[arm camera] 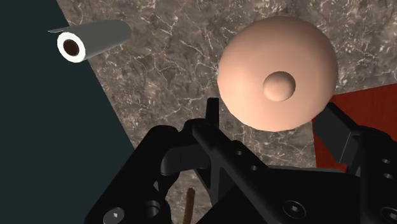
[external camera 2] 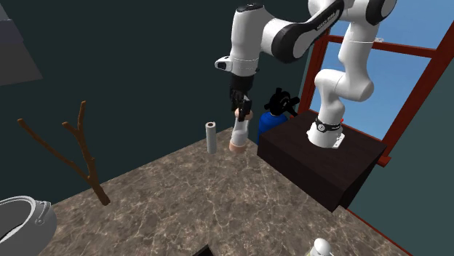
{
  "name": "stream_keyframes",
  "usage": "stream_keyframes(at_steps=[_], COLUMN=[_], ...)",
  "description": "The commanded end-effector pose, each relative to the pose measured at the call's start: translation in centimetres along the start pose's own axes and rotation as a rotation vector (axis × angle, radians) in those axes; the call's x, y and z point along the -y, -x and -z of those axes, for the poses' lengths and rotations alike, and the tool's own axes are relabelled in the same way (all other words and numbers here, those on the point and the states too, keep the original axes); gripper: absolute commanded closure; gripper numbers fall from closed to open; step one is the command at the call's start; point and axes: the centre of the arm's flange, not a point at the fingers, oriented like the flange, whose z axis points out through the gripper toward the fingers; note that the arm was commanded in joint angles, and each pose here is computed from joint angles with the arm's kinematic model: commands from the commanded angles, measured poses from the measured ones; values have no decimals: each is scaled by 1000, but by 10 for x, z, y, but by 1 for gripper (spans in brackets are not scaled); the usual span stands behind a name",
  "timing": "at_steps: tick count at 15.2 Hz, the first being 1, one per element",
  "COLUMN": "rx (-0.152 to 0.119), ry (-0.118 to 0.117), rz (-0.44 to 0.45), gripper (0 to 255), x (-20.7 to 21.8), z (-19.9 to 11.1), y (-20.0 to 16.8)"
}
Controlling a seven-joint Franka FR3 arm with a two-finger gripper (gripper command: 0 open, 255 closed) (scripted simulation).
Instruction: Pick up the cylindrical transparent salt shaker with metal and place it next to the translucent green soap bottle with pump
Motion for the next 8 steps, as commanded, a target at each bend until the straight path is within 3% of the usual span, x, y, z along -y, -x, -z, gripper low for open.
stream_keyframes(at_steps=[1,8], rx=[0,0], ry=[0,0], rz=[-2,-2], gripper=[255,255], x=[25,116], z=[3,10], y=[4,15])
